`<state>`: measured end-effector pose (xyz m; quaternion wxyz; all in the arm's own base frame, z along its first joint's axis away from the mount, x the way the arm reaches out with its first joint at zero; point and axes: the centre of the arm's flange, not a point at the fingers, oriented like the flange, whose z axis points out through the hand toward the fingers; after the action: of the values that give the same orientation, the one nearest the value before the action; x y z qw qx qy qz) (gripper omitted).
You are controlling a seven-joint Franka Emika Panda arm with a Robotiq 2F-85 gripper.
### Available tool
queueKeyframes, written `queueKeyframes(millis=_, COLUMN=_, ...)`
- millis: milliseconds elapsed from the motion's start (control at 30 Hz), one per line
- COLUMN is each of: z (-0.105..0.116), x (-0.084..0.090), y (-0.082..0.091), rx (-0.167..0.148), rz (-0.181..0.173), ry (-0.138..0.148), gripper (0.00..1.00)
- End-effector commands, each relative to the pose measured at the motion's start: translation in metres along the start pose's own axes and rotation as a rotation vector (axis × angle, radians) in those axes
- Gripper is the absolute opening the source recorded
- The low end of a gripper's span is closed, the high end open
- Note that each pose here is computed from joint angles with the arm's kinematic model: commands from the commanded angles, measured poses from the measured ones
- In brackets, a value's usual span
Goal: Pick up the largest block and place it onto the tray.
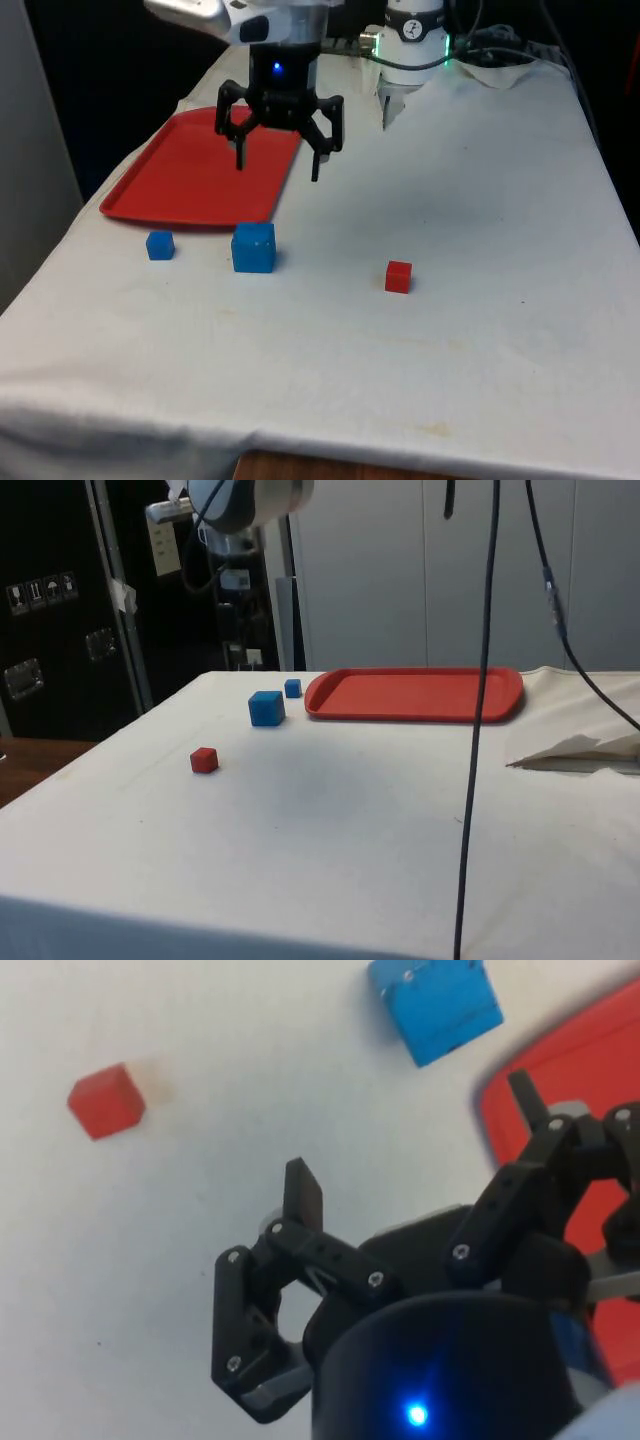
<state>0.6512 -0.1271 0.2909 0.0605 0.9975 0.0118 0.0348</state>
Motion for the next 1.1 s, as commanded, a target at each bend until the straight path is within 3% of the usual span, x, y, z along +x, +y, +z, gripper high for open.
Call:
queueKeyframes(millis=0, z=0.005, x=0.001, y=0.004, rx=0.008, rz=-0.004, ry=0.005, gripper=1.00)
queueKeyframes(millis=267, z=0.019, x=0.000, y=0.015, rx=0.009, rz=-0.006, ry=0.005, gripper=1.00)
queueKeyframes(millis=767, z=0.050, x=0.004, y=0.039, rx=0.060, rz=-0.008, ry=0.044, gripper=1.00)
queueKeyframes(millis=1067, z=0.066, x=0.002, y=0.042, rx=0.075, rz=-0.014, ry=0.045, gripper=1.00)
